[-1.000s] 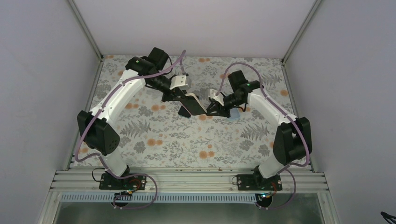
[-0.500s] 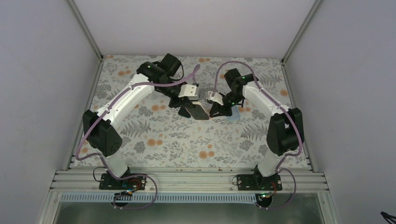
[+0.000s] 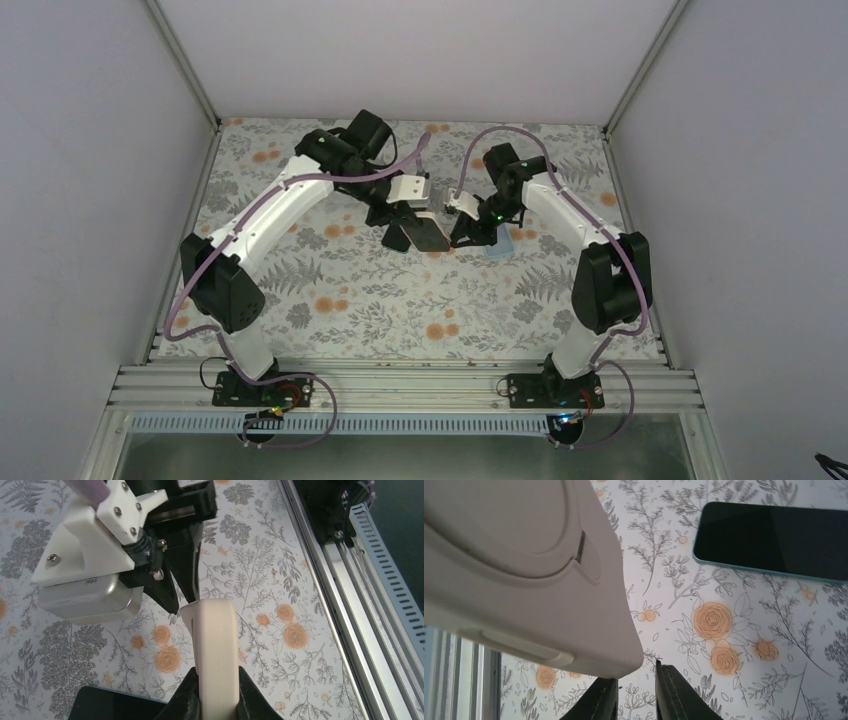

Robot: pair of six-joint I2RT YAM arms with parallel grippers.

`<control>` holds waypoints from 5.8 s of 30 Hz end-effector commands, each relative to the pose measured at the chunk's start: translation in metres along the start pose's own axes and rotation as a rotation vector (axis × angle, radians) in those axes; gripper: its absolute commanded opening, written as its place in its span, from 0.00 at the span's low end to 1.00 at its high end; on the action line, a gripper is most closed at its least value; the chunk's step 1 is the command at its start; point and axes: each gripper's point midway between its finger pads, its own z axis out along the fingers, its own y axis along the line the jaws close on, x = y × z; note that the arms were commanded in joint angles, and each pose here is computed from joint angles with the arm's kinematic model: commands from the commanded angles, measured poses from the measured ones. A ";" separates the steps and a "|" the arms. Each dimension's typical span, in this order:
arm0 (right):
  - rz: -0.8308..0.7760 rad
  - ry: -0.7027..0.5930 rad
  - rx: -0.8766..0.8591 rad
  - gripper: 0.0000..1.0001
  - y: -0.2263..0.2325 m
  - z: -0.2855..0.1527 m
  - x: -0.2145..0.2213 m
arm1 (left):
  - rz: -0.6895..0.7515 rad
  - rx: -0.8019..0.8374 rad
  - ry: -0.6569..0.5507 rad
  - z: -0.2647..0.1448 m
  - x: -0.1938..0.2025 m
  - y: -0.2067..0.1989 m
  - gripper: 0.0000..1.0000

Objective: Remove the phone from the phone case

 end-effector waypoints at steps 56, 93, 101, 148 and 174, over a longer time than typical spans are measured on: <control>-0.179 -0.645 -0.047 0.04 0.066 -0.066 -0.181 | -0.252 0.020 -0.374 -0.045 -0.008 0.057 0.17; 0.396 -0.689 -0.045 0.04 -0.089 -0.089 -0.136 | -0.013 -0.942 -0.149 -0.075 -0.017 0.106 1.00; 0.462 -0.678 0.007 0.04 -0.116 -0.086 -0.138 | -0.009 -0.981 -0.163 -0.045 -0.031 0.128 1.00; 0.472 -0.732 0.004 0.04 -0.107 -0.105 -0.144 | 0.011 -0.808 -0.087 0.005 0.012 0.133 1.00; 0.427 -0.700 -0.089 0.04 -0.075 -0.087 -0.151 | -0.035 -0.816 -0.141 -0.007 0.013 0.159 1.00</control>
